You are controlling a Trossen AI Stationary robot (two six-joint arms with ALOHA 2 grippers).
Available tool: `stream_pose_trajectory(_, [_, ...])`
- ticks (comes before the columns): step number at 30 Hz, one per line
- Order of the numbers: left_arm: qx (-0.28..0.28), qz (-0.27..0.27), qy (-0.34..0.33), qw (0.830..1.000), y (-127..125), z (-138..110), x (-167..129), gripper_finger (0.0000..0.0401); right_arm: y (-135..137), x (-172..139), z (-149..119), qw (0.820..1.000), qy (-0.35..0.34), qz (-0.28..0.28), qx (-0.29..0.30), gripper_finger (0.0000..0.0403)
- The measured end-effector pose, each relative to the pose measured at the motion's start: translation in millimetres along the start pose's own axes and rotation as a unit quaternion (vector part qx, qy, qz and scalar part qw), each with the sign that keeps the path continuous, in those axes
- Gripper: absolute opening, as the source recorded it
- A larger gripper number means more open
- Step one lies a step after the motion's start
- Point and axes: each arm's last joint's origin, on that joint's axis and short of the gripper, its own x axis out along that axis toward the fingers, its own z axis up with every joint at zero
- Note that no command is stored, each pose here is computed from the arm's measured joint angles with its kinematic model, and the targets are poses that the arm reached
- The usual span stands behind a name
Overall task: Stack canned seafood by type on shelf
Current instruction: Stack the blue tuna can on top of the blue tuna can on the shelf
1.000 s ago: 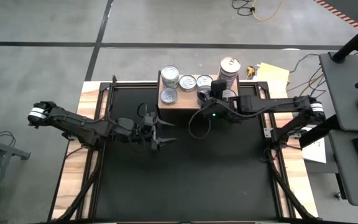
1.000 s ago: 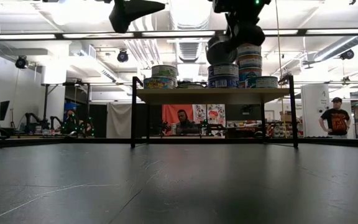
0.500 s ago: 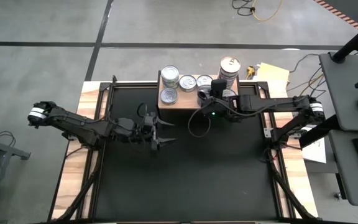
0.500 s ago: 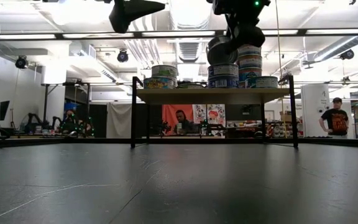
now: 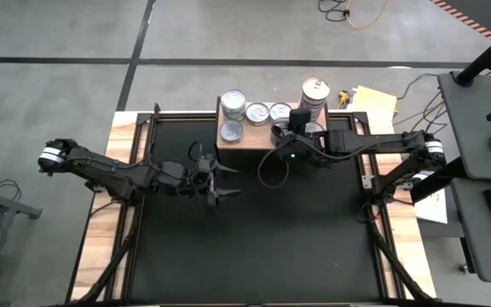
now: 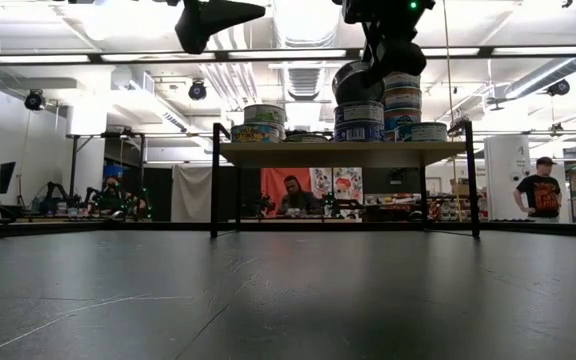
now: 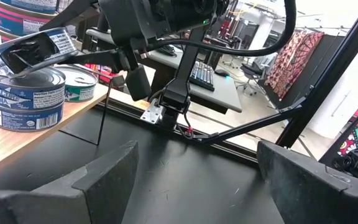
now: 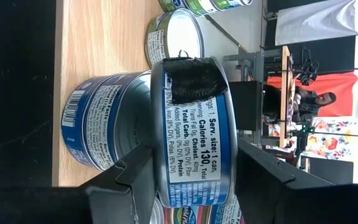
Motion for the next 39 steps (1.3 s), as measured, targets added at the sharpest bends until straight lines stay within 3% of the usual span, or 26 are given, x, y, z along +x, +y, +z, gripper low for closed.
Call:
stream_pose_trajectory(7, [0.0,0.0,0.0,1.0,0.0,0.1,0.0,0.0311,0.1,0.1,-0.1,1.0,0.0,0.0,0.006,0.0178])
stream_pose_trajectory(39, [-0.017,0.0,0.0,1.0,0.0,0.0,0.0,0.0311,-6.0,4.8,-3.0,0.999,-0.004,0.02,0.042,0.0292])
